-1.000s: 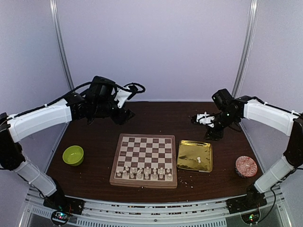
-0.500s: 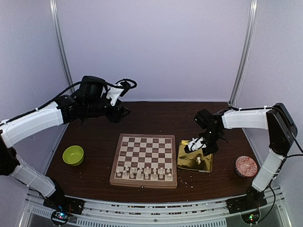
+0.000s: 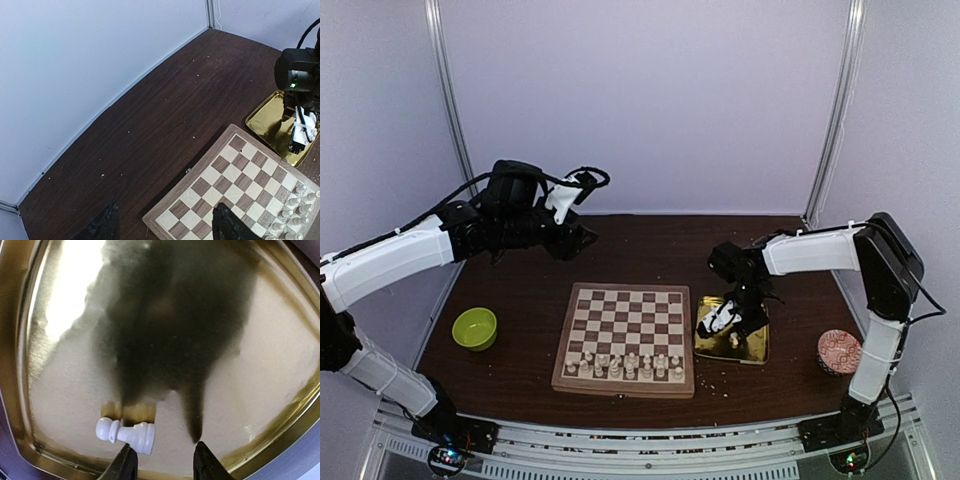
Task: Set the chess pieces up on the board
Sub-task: Pick up the pawn from the storage box.
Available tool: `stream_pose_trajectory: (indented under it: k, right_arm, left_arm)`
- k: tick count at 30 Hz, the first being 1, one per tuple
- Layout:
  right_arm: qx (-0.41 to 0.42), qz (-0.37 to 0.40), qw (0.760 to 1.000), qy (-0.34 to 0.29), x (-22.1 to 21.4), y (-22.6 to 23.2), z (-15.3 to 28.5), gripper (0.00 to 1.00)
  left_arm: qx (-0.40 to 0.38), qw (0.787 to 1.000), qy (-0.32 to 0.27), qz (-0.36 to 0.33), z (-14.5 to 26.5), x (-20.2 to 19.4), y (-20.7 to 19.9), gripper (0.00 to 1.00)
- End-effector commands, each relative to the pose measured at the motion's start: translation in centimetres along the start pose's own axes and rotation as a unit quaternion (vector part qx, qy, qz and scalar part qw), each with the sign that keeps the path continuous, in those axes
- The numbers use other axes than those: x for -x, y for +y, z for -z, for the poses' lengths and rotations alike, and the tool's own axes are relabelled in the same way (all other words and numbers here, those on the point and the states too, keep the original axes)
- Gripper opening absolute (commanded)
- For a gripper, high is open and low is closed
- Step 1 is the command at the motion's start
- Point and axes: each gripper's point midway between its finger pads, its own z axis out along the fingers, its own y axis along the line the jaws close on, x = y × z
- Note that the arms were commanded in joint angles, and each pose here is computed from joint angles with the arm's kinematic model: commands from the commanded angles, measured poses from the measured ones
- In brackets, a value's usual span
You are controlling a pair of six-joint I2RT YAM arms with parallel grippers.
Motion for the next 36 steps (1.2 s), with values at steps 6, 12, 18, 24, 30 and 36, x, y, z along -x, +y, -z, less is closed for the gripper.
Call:
stream_pose_trajectory:
  k: [6,12,18,24,30,36]
  right_arm:
    - [0.056,0.001,0.998,-0.002,1.3,1.6,-0.5,0.38]
    - [0.067,-0.004,0.997,-0.025,2.8,1.8,-0.2,0.38]
    - [0.083,-0.008,0.996,-0.022,3.1,2.3,-0.8,0.33]
    - [0.09,-0.018,0.996,-0.012,2.7,2.6,-1.0,0.31]
    - [0.1,-0.034,0.994,0.001,1.4,2.8,-1.0,0.32]
    - [0.102,-0.043,0.994,0.002,0.7,3.1,-1.0,0.29]
  left_arm:
    - [-0.006,1.0,-0.028,-0.008,0.6,1.3,-0.2,0.64]
    - [-0.008,1.0,-0.028,-0.008,0.6,1.3,-0.2,0.64]
    - [-0.012,1.0,-0.027,-0.008,0.4,1.3,-0.4,0.64]
    - [-0.016,1.0,-0.024,-0.007,0.2,1.1,-0.5,0.64]
    - [-0.02,1.0,-0.023,-0.008,0.1,1.1,-0.7,0.64]
    - [-0.022,0.999,-0.022,-0.008,0.0,1.0,-0.8,0.64]
